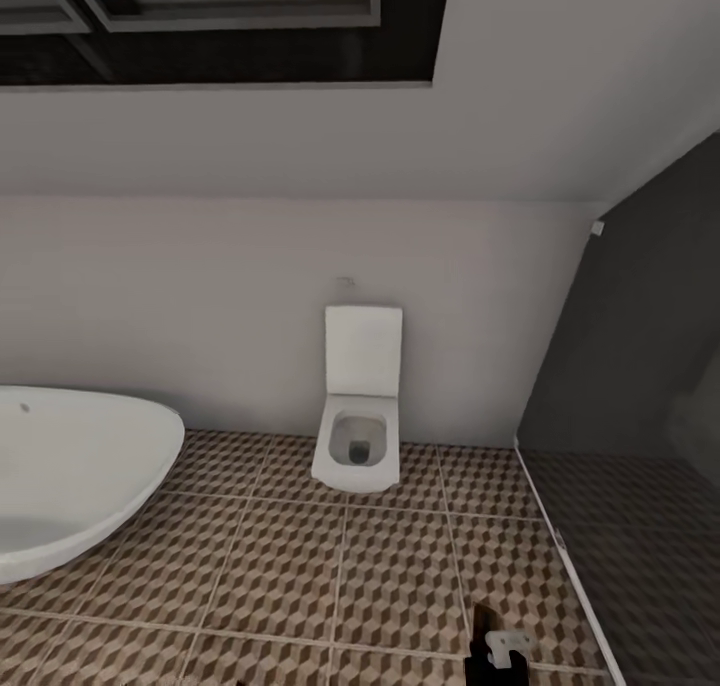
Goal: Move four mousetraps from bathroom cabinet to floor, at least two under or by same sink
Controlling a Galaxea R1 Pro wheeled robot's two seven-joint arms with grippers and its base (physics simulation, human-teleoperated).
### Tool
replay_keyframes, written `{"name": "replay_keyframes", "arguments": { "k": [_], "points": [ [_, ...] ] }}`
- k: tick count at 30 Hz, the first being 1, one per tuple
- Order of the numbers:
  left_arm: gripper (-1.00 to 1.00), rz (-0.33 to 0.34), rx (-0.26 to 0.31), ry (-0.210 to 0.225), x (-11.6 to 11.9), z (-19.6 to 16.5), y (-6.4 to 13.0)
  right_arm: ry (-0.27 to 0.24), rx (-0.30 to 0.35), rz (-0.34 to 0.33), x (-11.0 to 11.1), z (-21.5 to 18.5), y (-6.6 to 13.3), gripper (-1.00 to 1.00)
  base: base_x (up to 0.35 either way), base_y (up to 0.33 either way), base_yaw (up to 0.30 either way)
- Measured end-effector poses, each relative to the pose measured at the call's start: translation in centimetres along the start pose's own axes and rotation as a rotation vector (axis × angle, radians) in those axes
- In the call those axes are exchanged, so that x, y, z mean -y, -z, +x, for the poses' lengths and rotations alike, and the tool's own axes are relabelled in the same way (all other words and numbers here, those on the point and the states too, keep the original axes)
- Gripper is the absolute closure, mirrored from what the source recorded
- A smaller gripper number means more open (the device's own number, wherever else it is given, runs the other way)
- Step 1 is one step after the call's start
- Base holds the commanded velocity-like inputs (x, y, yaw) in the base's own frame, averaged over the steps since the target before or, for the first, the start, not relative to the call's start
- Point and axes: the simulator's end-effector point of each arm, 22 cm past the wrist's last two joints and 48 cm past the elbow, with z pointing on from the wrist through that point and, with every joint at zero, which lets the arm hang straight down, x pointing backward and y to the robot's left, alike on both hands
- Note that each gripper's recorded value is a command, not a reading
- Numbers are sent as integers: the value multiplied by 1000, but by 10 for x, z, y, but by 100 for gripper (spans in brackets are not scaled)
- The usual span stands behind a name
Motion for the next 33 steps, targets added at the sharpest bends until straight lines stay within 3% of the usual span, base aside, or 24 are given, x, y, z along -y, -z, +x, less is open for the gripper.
{"name": "replay_keyframes", "arguments": {
  "k": [6, 22, 33],
  "points": [
    [100, 3, 0, 1, 2, -1, 0, 0, 0, 0, 0, 0, 0, 100, 1, 1, 175],
    [100, 6, 1, 4, 5, -1, 0, 0, 2, 3, 2, 0, 0, 100, 0, 0, 11],
    [100, 5, 5, 4, 5, -3, 0, 1, 6, 2, 2, -2, 1, 100, 107, 51, -113]
  ]
}}
